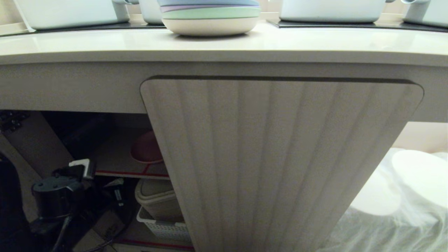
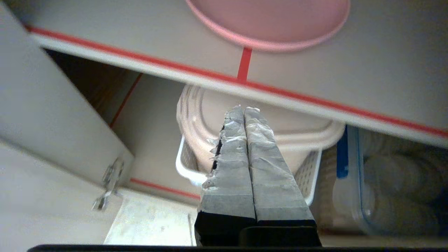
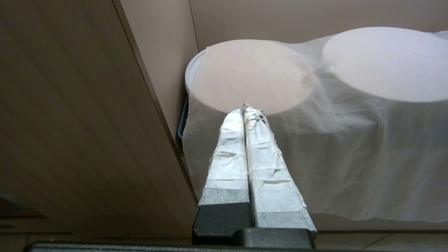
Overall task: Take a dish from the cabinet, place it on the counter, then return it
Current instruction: Close the cabinet door
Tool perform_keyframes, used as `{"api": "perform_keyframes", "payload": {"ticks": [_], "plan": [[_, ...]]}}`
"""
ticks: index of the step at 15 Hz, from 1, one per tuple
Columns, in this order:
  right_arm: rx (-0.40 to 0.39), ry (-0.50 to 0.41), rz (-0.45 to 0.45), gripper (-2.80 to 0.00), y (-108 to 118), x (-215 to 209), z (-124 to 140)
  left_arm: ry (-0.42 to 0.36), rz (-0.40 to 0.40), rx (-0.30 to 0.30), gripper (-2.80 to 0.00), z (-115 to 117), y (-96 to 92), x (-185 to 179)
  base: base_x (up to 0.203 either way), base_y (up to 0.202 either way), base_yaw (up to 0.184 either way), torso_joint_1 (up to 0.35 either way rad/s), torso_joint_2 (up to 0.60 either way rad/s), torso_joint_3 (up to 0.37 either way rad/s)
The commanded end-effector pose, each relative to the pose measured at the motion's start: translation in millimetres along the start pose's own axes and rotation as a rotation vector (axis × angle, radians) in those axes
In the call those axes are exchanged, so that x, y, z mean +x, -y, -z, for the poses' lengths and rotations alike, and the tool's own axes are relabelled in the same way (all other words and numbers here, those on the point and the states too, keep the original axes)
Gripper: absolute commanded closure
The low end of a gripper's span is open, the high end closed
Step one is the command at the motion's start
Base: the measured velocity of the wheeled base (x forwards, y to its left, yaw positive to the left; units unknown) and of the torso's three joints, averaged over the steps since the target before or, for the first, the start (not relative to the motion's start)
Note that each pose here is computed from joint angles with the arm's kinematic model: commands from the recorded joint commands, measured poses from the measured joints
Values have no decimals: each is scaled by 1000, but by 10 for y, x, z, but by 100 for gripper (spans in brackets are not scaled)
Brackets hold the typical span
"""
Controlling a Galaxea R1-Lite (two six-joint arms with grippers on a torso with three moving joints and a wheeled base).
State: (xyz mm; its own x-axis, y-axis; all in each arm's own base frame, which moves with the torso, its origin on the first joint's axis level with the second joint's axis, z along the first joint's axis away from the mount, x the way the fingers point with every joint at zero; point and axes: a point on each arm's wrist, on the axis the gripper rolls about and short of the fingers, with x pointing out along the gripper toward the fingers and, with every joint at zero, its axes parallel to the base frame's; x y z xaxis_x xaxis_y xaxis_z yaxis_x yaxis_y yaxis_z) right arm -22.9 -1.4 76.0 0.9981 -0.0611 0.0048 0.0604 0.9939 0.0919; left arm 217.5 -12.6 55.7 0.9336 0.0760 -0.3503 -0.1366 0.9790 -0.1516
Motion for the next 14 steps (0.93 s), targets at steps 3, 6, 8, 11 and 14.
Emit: {"api": "perform_keyframes", "payload": {"ticks": [3,6,8,11,14], "plan": [[0,1,0,0,0,0,0,84,20,-12,0,-109,18,-180,0,0,0,0,0,0],[0,0,0,0,0,0,1,107,26,6,0,-164,24,-249,0,0,0,0,0,0],[0,0,0,0,0,0,1,112,28,19,0,-192,22,-301,0,0,0,0,0,0],[0,0,0,0,0,0,1,112,44,36,0,-190,68,-324,0,0,0,0,0,0],[0,0,0,0,0,0,1,139,38,86,0,-211,129,-370,0,0,0,0,0,0]]}}
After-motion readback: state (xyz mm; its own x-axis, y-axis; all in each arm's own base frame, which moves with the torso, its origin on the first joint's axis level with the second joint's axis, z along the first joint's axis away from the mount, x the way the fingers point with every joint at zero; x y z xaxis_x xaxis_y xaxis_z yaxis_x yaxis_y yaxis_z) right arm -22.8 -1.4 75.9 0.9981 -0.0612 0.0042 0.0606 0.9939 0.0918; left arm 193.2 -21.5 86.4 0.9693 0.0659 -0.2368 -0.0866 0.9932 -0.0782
